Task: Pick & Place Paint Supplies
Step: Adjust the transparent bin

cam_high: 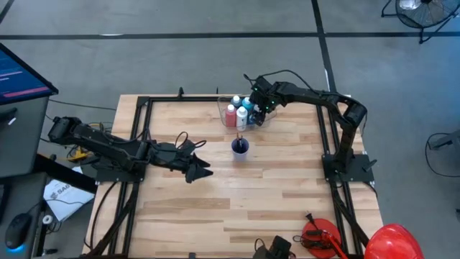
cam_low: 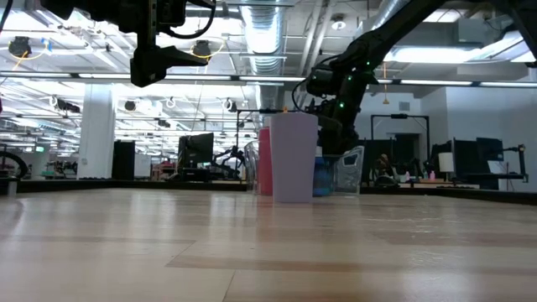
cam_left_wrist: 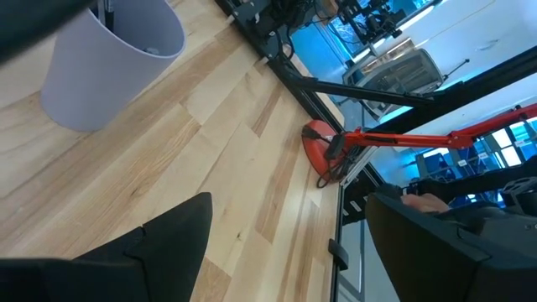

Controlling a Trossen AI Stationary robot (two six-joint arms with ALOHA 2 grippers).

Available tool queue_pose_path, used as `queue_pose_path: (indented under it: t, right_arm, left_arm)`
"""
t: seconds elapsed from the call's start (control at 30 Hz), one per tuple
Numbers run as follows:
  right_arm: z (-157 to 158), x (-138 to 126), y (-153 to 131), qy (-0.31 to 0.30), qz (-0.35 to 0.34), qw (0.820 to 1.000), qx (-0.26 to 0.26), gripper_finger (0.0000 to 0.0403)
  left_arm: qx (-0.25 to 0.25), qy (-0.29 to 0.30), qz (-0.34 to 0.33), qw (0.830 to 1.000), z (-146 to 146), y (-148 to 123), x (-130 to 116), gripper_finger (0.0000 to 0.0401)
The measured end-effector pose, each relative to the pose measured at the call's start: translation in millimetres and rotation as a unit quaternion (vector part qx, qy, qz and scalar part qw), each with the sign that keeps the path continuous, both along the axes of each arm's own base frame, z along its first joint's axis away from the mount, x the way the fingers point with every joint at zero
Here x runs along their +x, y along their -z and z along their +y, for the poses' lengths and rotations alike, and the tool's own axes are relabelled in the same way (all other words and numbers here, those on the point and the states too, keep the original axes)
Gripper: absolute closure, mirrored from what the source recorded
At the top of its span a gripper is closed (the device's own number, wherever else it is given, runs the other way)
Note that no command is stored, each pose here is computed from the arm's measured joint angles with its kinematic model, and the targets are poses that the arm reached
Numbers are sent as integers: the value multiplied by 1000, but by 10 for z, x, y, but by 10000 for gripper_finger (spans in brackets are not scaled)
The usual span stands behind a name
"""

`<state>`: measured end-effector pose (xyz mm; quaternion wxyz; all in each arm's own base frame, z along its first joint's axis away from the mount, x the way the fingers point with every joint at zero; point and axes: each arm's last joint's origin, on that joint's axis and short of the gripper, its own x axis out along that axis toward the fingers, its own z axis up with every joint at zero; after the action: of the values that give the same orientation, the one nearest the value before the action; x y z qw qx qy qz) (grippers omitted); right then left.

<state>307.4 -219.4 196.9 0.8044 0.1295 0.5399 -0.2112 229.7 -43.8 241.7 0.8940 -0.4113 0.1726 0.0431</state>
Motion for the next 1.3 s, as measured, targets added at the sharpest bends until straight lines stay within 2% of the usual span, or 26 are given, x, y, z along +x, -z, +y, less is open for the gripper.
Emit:
queue_pose_path:
  t: [0.47,0.87,1.3]
  right_arm:
    - [51,-85,-312,6,-34,999,-24,152]
    - [151,-225,-517,6,-27,999,-20,152]
    - [448,-388,-949,25,-72,997,-23,152]
  left_arm:
    - [2,1,0,1000,0,0,0,93]
    - [13,4,-1,1000,6,0,1,93]
    - [25,-17,-3,1000,120,-4,21,93]
